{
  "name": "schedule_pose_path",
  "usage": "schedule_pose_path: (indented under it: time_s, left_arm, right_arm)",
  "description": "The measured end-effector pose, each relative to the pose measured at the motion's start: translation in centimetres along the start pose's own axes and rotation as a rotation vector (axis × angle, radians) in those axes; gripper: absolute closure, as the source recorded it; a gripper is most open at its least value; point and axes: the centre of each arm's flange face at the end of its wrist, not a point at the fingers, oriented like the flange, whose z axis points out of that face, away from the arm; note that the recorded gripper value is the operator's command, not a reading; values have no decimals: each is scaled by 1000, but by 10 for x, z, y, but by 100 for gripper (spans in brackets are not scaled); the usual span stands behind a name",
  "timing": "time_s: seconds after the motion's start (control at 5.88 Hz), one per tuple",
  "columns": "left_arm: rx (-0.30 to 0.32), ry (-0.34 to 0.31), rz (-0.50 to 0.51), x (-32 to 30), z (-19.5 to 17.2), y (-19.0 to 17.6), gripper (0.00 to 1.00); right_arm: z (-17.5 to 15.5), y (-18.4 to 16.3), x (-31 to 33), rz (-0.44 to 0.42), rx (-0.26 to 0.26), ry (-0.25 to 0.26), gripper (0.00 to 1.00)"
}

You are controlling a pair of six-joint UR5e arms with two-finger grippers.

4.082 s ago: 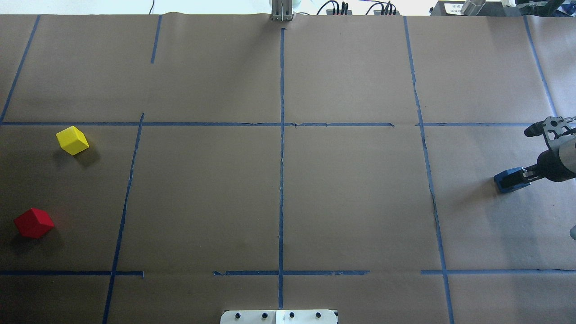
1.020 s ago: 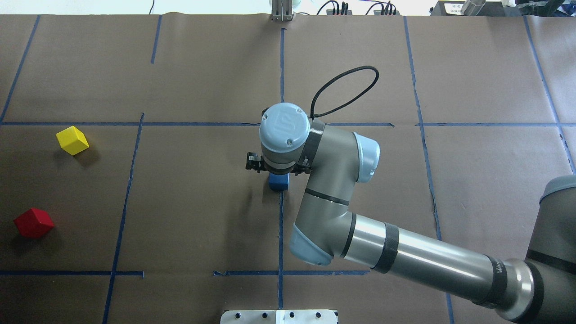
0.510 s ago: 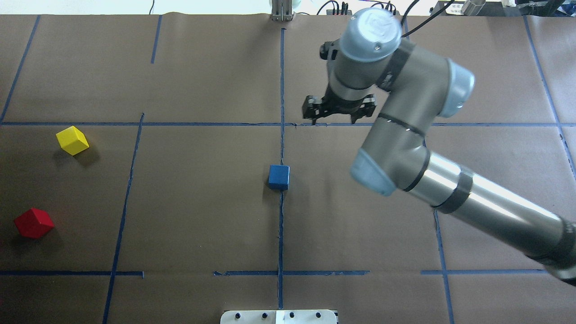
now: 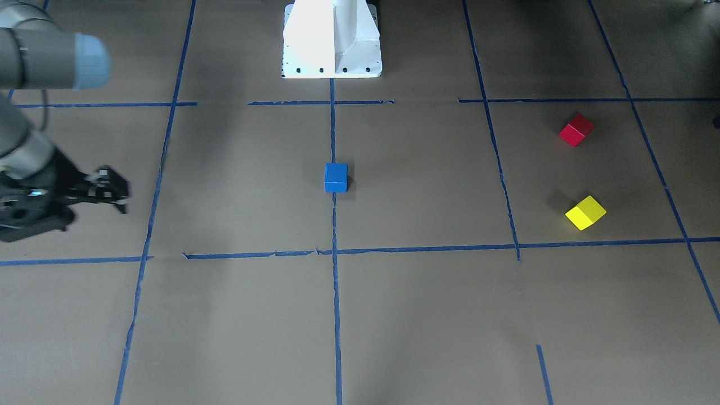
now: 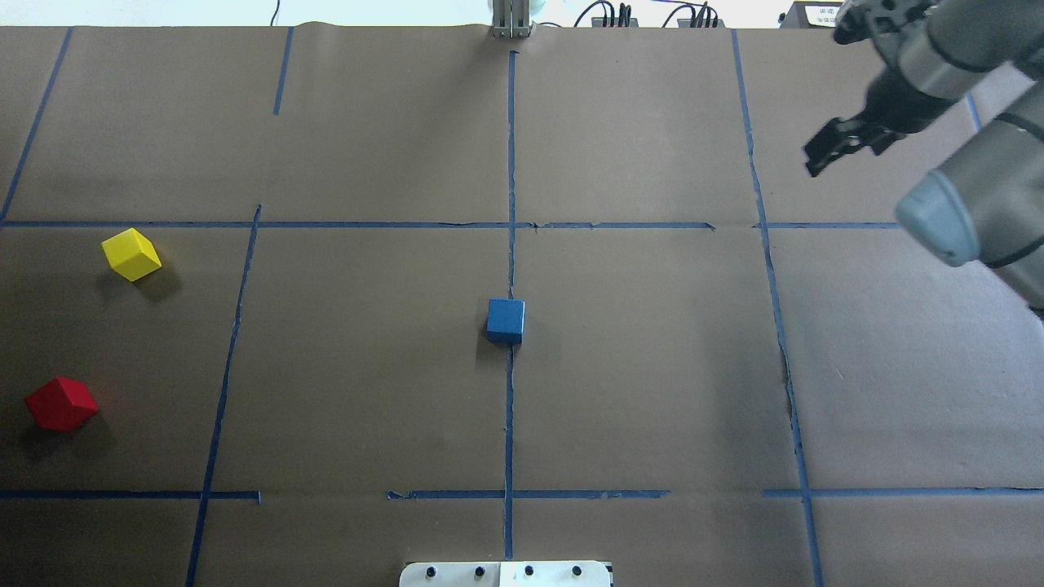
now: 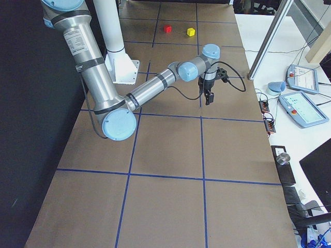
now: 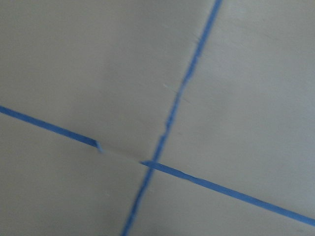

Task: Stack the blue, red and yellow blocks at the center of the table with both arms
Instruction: 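Open the right gripper and withdraw the right arm away from the cube, then reach the left gripper down to the red cube and grasp it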

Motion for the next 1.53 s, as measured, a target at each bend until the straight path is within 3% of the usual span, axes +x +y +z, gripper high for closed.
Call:
schedule_pose_path:
  time_s: [0.34,0.51,0.68,1.02,1.19,1.53]
  left_arm:
    - [24,-3,25,6,-6,-13,0]
    - [34,-1,41,10,-10,-21,0]
    - [55,1,80,18,-14,-25,0]
    - [91,30,320,75,24,-20,0]
    - [123,24,437,94,51,5,0]
    - [167,0,551,136,107,54,0]
  right_arm:
    - [-17,137,166,-84,-29,-23,1]
    - [-18,218,219,-40,-44,-28,0]
    - [-12,272,242,13,-65,-33,0]
    - [-10,294,249,61,-75,-34,0]
    - [-10,294,249,71,-75,-34,0]
    - [-9,295,250,77,-76,-34,0]
